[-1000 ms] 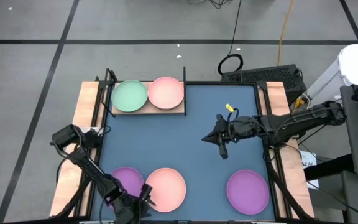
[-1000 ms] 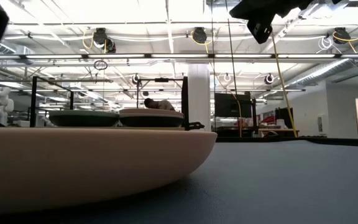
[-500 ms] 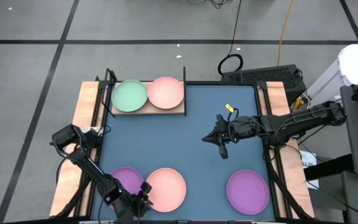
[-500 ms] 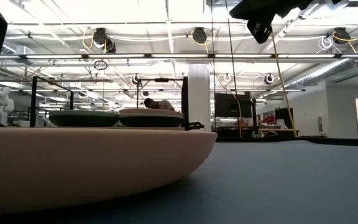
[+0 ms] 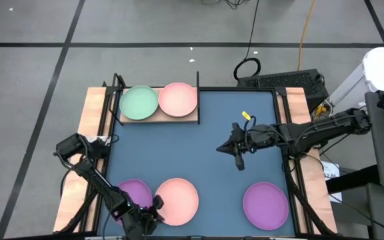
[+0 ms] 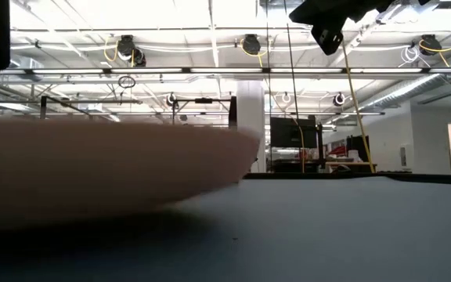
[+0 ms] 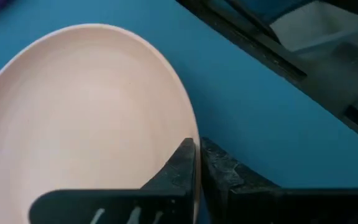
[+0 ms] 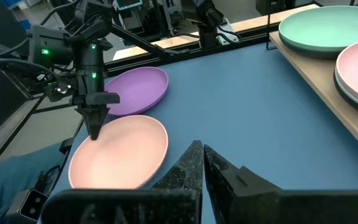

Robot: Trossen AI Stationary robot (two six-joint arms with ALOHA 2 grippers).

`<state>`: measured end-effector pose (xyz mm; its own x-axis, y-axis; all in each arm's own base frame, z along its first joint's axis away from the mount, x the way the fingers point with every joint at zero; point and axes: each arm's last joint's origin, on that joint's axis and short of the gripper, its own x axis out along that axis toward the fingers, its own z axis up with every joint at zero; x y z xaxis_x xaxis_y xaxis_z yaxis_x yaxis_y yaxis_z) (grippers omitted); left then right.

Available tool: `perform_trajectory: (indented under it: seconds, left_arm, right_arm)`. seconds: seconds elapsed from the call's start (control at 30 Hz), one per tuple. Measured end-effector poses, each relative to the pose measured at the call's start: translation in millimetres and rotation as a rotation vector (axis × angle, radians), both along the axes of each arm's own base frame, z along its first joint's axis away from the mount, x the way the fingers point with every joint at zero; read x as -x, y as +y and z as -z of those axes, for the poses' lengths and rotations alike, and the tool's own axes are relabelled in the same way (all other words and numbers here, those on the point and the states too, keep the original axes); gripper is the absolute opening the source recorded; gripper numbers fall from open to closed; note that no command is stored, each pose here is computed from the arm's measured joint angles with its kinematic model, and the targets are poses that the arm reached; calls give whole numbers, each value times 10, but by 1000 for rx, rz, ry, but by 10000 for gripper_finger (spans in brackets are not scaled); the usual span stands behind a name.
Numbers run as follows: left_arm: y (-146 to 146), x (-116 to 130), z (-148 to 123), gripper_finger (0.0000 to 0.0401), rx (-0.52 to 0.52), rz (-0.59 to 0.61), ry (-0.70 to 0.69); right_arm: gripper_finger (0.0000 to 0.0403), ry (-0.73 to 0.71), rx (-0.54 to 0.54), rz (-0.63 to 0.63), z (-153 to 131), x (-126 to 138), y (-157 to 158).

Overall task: Place and stack plates onto a shelf
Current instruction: Stack the light pink plate on top of the light green plate on the shelf

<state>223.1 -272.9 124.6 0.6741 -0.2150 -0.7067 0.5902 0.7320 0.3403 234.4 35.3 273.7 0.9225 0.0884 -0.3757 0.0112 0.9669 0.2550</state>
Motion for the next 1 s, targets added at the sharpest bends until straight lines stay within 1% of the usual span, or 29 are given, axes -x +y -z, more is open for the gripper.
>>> perform_trajectory:
  seconds: [0.07,0.2,0.33,0.43,0.63,0.77,0.9,1.0]
  left_arm:
    - [2,-20,-21,13,-8,-12,-34]
    - [33,-52,-129,13,-40,25,-83]
    - [110,-89,-382,13,-51,11,-173]
    - [198,-85,-631,13,-54,9,-235]
    - [504,-18,-1158,13,-75,-40,-337]
    - [778,48,-1461,13,-99,-124,-394]
    - [1032,100,-1684,13,-100,-208,-438]
    - [1188,121,-1779,13,-102,-256,-449]
  right_arm:
    - [0,0,0,0,0,0,0]
    - [0,0,0,0,0,0,0]
    - [0,0,0,0,0,0,0]
    - [0,0,0,0,0,0,0]
    - [0,2,2,-6,2,0,1]
    - [0,2,23,-15,4,1,1]
    - [0,-1,48,-24,4,1,0]
    - [0,3,55,-27,7,2,0]
